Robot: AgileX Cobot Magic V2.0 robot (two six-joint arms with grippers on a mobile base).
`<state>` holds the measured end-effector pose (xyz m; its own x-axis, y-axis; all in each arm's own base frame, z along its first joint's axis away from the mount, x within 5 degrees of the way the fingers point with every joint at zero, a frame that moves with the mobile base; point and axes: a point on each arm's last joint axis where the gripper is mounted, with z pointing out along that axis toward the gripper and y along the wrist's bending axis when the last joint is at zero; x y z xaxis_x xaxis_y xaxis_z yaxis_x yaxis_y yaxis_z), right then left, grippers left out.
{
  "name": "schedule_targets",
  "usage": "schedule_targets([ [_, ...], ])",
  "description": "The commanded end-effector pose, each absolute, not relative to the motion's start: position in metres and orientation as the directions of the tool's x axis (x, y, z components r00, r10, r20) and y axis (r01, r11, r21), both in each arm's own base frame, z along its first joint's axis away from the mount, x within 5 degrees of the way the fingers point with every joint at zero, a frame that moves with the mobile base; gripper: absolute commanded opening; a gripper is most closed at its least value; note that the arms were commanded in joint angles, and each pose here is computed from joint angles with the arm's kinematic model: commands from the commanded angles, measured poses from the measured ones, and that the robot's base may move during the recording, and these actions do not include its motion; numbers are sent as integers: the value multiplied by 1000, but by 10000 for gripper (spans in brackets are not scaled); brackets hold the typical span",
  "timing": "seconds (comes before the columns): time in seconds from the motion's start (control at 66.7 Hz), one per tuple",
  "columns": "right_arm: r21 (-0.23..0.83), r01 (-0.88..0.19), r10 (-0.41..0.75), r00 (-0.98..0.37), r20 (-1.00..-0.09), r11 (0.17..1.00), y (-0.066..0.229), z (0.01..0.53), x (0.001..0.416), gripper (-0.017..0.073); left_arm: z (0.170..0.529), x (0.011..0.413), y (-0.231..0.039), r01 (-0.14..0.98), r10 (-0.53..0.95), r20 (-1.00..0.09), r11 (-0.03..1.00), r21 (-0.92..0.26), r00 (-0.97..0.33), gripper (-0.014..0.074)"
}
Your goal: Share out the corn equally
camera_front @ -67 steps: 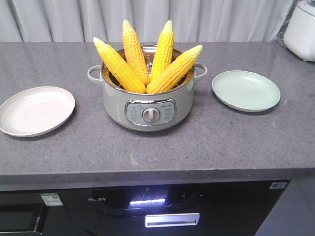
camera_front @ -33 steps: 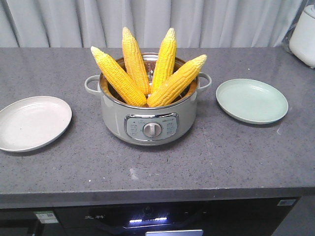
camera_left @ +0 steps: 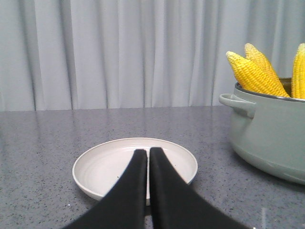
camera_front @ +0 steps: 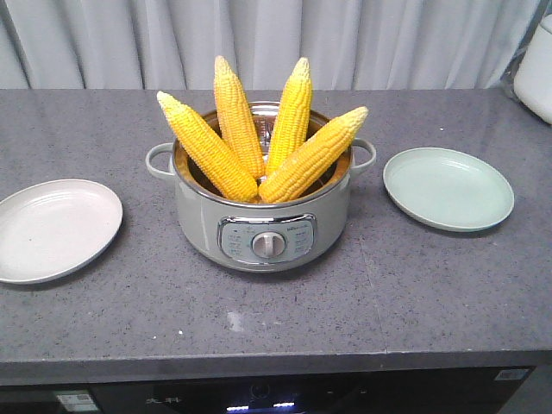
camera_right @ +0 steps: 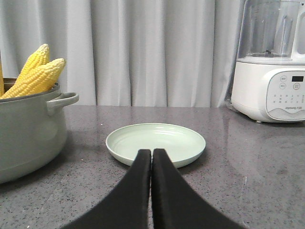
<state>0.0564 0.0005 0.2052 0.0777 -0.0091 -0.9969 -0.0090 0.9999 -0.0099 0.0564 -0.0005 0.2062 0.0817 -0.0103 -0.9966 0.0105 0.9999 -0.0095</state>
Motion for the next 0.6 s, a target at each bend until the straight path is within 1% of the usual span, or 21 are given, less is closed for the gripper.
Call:
schedule_targets([
  [0.0, -25, 0, -25, 150, -988, 1000, 0, 209, 55, -5, 220, 53, 0, 10, -24, -982, 1000, -22, 188, -6],
  [0.585, -25, 0, -25, 151, -988, 1000, 0, 209, 55, -5, 220, 53, 0, 10, -24, -982, 1000, -22, 188, -6],
])
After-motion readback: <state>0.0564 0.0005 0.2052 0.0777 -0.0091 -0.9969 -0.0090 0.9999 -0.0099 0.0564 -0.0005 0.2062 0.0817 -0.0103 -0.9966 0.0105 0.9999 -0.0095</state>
